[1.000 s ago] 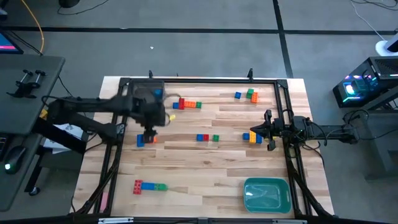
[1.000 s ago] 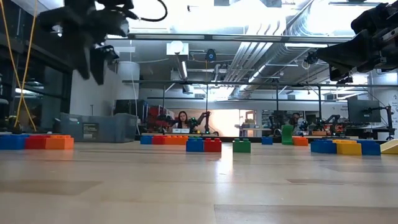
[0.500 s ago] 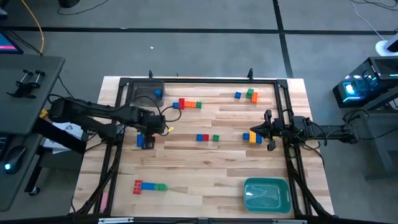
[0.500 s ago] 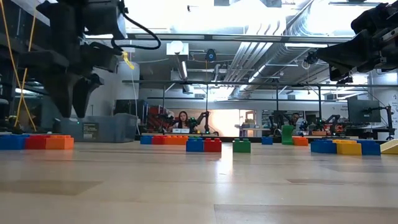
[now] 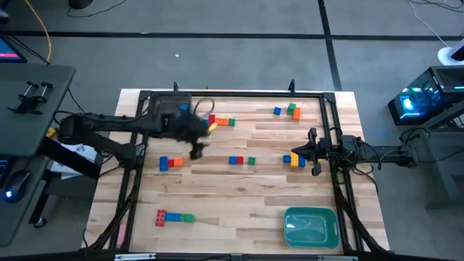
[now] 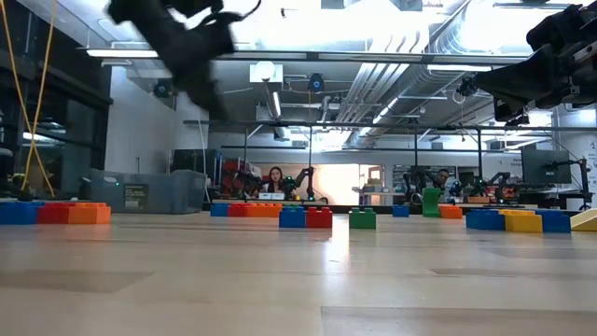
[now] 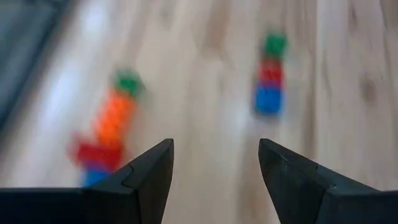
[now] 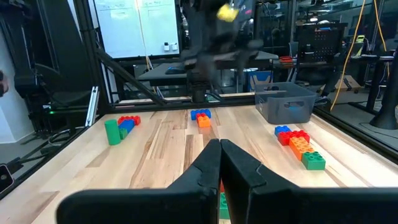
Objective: Sort blocks by size
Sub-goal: Put the top orange game piece into the blue bin
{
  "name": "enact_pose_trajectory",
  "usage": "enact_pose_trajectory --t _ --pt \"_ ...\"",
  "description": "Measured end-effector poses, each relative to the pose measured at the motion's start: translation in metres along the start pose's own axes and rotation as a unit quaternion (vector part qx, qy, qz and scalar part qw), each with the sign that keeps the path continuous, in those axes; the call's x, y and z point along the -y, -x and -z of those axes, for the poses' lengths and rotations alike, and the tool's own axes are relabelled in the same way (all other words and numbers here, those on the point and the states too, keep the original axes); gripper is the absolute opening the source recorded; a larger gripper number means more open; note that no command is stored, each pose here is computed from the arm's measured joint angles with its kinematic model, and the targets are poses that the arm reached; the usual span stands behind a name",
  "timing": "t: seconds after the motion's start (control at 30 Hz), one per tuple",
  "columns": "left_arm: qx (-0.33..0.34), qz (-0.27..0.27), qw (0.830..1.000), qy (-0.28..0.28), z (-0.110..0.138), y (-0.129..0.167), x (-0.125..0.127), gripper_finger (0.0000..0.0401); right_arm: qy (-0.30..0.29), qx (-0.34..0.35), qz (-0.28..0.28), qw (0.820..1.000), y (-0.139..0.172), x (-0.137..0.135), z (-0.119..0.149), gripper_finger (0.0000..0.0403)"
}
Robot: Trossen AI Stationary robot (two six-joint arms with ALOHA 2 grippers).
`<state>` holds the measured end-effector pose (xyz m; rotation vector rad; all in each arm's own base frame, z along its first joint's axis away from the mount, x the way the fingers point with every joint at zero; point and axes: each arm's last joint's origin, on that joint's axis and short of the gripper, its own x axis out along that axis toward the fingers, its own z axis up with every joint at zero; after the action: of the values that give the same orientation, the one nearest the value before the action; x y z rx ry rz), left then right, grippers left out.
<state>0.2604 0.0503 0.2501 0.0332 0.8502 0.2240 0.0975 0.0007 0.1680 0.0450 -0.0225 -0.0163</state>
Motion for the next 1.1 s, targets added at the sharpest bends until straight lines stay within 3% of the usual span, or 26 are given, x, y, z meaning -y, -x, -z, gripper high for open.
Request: enact_pose_trajectory --t 0.1,0.23,0.4,0.47,0.6,0.73,1.1 --pt "-0.010 -0.024 0.999 -0.046 -0.024 -0.020 -0.023 0.0220 0.000 0.000 0.000 1.000 0.000 0.000 0.000 0.0002" --pt "-0.086 -0.033 0.992 -0.087 -0.053 -0.062 -0.056 0.0220 0.000 0.000 0.000 1.000 0.000 0.000 0.000 0.0002" --pt "-0.199 -0.034 0.979 0.027 -0.077 -0.107 -0.103 0.0220 0.000 0.000 0.000 1.000 0.000 0.000 0.000 0.0002" --pt "-0.221 -0.010 0.975 0.039 -0.084 -0.117 -0.114 0.0220 0.000 0.000 0.000 1.000 0.000 0.000 0.000 0.0002" --pt "-0.223 0.028 0.973 -0.048 -0.095 -0.134 -0.114 0.0220 0.000 0.000 0.000 1.000 0.000 0.000 0.000 0.0002" --pt "-0.257 0.010 0.958 -0.126 -0.090 -0.146 -0.110 0.0220 0.000 0.000 0.000 1.000 0.000 0.000 0.000 0.0002" --pt "-0.280 0.040 0.949 -0.140 -0.073 -0.158 -0.128 0.0220 0.000 0.000 0.000 1.000 0.000 0.000 0.000 0.0002"
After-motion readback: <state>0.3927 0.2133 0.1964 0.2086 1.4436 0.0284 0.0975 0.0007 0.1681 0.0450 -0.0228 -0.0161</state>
